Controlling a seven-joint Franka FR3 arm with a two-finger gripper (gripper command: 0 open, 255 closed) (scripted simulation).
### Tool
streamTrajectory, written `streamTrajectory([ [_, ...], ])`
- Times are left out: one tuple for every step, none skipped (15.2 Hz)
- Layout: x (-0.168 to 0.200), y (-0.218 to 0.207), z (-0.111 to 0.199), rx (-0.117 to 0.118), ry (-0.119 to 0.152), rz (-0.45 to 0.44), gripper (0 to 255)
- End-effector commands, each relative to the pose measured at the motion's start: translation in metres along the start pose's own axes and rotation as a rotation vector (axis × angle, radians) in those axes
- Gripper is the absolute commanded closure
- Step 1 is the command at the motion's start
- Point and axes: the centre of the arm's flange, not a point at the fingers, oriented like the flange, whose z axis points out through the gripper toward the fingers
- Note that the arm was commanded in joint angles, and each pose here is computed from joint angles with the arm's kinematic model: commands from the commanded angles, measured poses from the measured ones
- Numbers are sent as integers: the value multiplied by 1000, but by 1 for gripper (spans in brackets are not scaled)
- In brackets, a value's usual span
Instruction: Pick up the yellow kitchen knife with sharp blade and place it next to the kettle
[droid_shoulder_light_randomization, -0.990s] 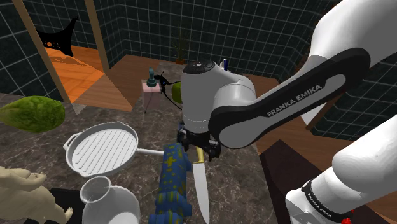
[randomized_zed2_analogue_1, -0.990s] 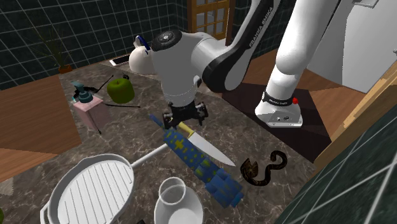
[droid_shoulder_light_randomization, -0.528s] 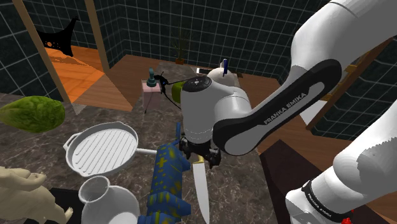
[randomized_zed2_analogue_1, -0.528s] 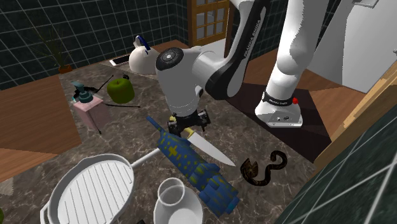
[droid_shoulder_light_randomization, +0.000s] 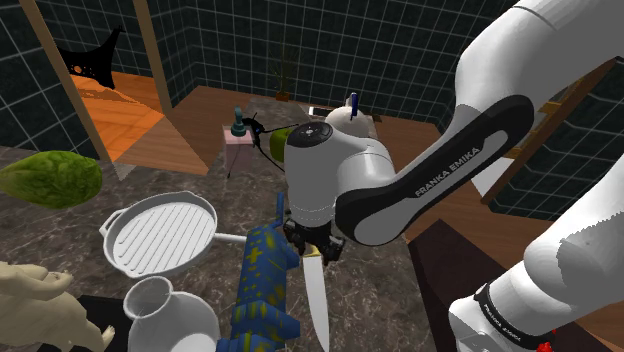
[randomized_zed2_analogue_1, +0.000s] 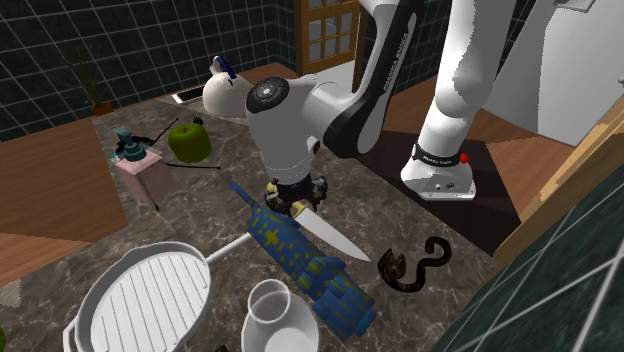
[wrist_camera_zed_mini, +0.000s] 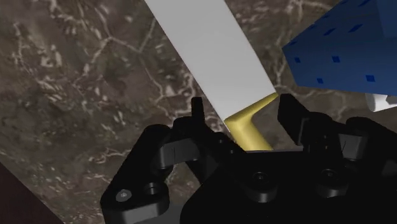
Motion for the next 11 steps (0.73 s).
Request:
streamTrajectory([
  [0, 0, 0, 0, 0, 0, 255],
  [0, 0, 0, 0, 0, 0, 255],
  [0, 0, 0, 0, 0, 0, 255],
  [0, 0, -1, 0, 0, 0, 255],
  [0, 0, 0, 0, 0, 0, 255],
  [1, 0, 0, 0, 0, 0, 255],
  [0, -1, 0, 0, 0, 0, 255],
  [0, -1, -1, 0, 0, 0, 255],
  [0, 0, 0, 0, 0, 0, 255],
  [0, 1, -5, 0, 0, 0, 255],
  [1, 2, -10, 0, 0, 0, 255],
])
